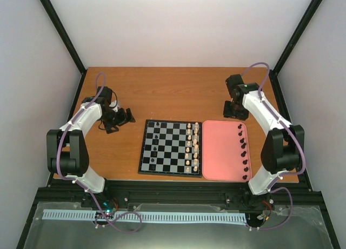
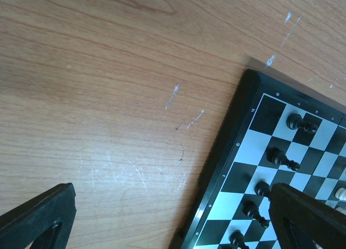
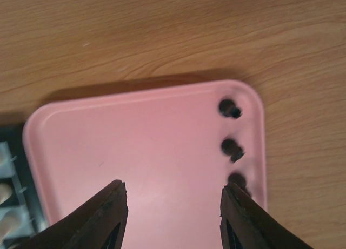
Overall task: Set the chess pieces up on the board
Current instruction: Pick up the chess piece from the storage box.
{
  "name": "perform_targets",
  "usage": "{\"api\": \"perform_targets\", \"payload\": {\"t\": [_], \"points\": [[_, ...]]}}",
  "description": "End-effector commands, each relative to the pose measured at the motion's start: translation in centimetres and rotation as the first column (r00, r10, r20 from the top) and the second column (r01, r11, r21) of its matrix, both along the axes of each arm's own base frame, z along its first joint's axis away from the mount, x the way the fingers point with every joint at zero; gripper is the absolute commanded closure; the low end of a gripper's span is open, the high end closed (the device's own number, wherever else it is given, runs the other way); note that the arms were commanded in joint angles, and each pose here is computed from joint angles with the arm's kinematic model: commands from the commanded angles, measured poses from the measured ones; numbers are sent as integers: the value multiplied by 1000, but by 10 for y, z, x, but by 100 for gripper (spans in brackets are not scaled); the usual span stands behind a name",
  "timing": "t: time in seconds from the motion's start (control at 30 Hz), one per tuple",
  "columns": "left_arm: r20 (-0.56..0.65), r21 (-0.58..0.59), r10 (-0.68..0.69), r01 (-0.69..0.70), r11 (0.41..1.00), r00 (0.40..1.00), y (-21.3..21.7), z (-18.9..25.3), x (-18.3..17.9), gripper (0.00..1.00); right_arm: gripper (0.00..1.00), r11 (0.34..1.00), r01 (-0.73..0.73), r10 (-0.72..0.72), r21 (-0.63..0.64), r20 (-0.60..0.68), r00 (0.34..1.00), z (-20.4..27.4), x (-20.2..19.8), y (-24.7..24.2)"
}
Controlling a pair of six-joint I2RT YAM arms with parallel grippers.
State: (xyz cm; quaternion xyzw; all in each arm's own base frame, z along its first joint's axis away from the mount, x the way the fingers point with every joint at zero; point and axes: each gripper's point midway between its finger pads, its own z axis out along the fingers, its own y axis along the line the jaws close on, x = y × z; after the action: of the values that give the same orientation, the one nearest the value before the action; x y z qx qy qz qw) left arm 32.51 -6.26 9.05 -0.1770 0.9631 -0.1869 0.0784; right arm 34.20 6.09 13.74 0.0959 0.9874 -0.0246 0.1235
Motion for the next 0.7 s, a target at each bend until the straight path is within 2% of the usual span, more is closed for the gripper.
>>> {"api": "perform_targets", "payload": {"t": [0.0, 0.23, 0.53, 0.67], "points": [[31, -6, -18, 18, 1000, 999, -3, 11, 7, 0, 52, 996, 2, -1, -88, 9, 1000, -18, 22, -35], [39, -2, -22, 22, 1000, 999, -2, 11, 8, 0, 53, 996, 26, -30, -81, -51, 998, -47, 28, -66], [42, 13, -27, 26, 1000, 999, 0, 12, 8, 0, 59, 1000, -5, 3, -15, -112, 994, -78, 26, -62], [34, 17, -29, 28, 999, 999, 0, 10, 9, 0, 59, 1000, -5, 1, -28, -129, 992, -83, 24, -66]]}}
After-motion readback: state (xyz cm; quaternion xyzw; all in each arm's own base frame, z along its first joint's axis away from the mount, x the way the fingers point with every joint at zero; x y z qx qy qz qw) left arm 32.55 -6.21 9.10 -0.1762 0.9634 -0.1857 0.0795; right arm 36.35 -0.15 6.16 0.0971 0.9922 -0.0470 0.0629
